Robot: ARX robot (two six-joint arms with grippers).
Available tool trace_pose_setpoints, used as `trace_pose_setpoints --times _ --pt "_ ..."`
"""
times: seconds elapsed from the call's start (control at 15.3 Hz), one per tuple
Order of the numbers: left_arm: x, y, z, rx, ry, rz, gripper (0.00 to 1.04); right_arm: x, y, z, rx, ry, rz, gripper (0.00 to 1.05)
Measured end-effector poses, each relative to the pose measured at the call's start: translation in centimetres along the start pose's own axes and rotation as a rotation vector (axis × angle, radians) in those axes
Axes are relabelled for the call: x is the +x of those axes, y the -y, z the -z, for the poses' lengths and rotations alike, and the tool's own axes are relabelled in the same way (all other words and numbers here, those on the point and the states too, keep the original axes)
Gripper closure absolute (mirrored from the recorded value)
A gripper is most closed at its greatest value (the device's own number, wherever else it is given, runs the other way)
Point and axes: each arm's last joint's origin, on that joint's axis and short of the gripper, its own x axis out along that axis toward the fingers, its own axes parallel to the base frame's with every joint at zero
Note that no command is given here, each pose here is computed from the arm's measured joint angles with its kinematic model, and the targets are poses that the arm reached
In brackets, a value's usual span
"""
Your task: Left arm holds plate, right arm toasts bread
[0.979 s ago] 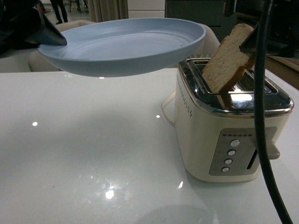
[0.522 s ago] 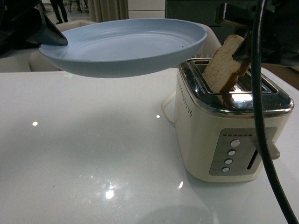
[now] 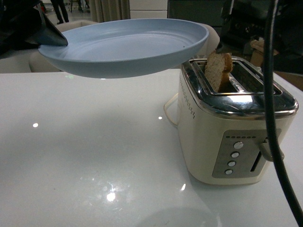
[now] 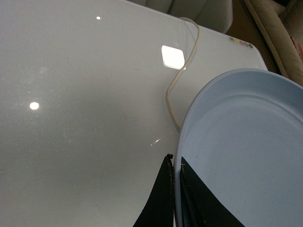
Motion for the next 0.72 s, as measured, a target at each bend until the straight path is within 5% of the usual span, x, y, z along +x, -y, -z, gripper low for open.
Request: trace_pose_setpoints --times 0.26,0.72 --pt "0.0 0.0 0.0 0.000 0.000 0.000 1.03 -7.9 1.7 0.2 -0.013 0.253 -0.044 0.06" --pt "0.0 0.0 0.0 0.000 0.000 0.000 1.03 -18.1 8.6 6.6 0.056 0.475 0.072 0.06"
